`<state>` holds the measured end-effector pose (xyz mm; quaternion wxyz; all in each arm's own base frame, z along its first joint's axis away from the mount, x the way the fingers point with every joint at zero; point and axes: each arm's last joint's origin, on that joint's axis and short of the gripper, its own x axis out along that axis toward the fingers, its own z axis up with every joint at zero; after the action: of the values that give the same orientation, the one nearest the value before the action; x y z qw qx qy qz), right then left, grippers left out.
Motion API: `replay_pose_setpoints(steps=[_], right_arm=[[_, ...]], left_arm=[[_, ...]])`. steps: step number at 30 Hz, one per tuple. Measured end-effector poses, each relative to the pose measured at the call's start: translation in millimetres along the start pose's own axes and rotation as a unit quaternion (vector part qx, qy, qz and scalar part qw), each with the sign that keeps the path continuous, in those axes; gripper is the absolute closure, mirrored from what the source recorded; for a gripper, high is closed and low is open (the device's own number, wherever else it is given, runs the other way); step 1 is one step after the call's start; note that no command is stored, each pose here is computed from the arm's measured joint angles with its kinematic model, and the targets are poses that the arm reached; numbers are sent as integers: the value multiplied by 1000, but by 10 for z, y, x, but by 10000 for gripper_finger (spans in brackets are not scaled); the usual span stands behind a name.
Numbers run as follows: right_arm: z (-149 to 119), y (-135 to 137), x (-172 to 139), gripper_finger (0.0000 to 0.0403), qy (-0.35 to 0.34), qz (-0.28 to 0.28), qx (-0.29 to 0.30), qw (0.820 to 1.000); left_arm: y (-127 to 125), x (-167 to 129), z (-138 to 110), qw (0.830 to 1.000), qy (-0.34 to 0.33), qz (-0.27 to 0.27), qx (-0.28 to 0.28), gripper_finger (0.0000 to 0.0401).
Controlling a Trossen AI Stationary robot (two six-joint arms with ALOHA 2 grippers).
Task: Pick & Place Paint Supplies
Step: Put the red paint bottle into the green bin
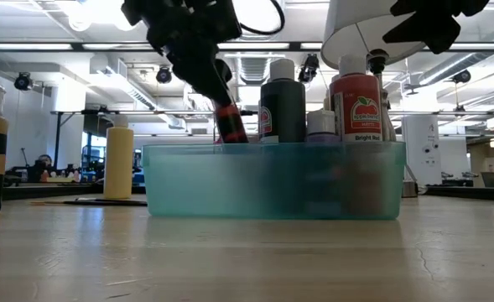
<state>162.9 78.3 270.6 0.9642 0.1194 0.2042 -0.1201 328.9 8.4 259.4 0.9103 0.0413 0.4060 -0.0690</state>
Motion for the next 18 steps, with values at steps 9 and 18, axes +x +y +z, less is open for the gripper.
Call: replay_pose_setpoints(steps=[9, 18], right_arm=[[-9, 2, 9, 159, 2, -1, -2, 1000], [-12, 2, 12, 133, 2, -3, -3, 1000]], left_arm=[[40, 255, -29, 1000, 14, 0, 3, 279], [114, 382, -51, 1000, 20, 10, -6, 279]])
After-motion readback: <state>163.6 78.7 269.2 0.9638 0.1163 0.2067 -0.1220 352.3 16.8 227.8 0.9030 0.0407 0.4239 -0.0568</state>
